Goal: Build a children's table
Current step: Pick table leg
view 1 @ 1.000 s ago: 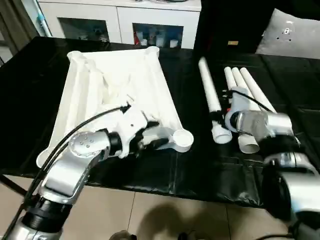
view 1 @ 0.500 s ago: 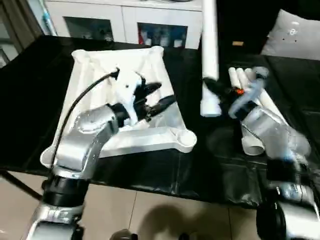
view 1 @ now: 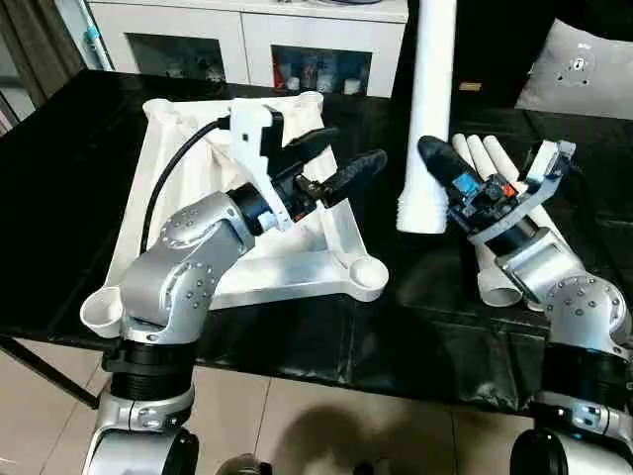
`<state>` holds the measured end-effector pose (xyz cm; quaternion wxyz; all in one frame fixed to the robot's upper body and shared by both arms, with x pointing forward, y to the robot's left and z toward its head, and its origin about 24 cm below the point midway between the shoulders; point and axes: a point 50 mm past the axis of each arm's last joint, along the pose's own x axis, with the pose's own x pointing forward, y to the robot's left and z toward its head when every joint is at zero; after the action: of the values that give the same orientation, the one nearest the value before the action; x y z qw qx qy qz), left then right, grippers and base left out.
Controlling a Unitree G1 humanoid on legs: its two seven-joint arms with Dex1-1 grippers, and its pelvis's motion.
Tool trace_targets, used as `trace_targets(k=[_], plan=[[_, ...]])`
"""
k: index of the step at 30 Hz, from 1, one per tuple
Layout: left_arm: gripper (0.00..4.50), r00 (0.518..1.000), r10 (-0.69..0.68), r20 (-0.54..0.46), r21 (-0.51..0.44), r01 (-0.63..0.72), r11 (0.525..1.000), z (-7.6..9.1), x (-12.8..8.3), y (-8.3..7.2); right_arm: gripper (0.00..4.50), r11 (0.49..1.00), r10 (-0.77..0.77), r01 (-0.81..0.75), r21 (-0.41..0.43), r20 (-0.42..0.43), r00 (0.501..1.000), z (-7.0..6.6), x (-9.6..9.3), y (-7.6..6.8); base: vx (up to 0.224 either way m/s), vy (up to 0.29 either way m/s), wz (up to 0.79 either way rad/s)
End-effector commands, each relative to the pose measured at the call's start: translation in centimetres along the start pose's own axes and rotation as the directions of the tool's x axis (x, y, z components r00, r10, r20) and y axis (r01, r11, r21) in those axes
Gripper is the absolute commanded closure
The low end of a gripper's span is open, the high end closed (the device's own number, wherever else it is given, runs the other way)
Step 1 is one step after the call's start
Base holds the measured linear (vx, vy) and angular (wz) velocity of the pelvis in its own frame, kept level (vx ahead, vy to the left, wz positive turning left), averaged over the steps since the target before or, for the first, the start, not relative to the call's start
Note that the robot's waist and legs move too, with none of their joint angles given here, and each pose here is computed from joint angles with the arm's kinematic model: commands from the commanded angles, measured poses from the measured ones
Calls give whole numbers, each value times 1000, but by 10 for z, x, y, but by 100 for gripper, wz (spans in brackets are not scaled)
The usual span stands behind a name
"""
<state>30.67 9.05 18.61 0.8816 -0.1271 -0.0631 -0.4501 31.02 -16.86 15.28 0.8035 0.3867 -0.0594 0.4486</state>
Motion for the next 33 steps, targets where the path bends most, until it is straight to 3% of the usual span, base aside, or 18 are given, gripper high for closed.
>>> trace_targets(k=[1,5,7,8,9,10,14,16,18,20,27,33], plan=[[0,1000,-11,24,9,11,1000,8,2,-4,263,998,61,-61,-19,-7,998,3,2,9,0,0,0],[0,1000,11,26,0,-11,1000,8,4,-3,263,993,53,-60,-102,-65,996,-3,4,12,0,0,0],[0,999,41,36,-13,-41,999,8,8,-3,263,976,43,-75,-207,-156,987,-19,9,19,0,0,0],[0,999,41,36,-13,-41,999,8,8,-3,263,976,43,-75,-207,-156,987,-19,9,19,0,0,0],[0,998,51,32,-25,-50,998,6,11,-3,263,947,-8,-44,-320,-160,987,-28,14,20,0,0,0],[0,998,54,30,-29,-53,998,5,12,-4,263,930,-25,-35,-366,-158,987,-31,16,20,0,0,0],[0,996,83,26,-66,-82,994,0,14,-2,264,864,-73,-36,-501,-196,978,-46,18,18,0,0,0],[0,993,105,46,-114,-99,989,-1,14,-1,264,785,-112,-33,-618,-194,975,-53,19,16,0,0,0],[0,991,116,65,-141,-106,984,-1,13,0,264,732,-130,-45,-680,-204,970,-57,20,16,0,0,0],[30,990,114,84,-153,-100,983,-1,13,-1,264,681,-148,-42,-731,-193,970,-61,21,15,0,0,0],[38,989,125,79,-82,-118,990,-9,10,-2,264,659,-146,-23,-752,-158,977,-71,22,13,0,0,0],[38,987,133,91,-85,-125,988,-10,9,-1,264,657,-142,-19,-753,-149,979,-73,23,12,0,0,0]])
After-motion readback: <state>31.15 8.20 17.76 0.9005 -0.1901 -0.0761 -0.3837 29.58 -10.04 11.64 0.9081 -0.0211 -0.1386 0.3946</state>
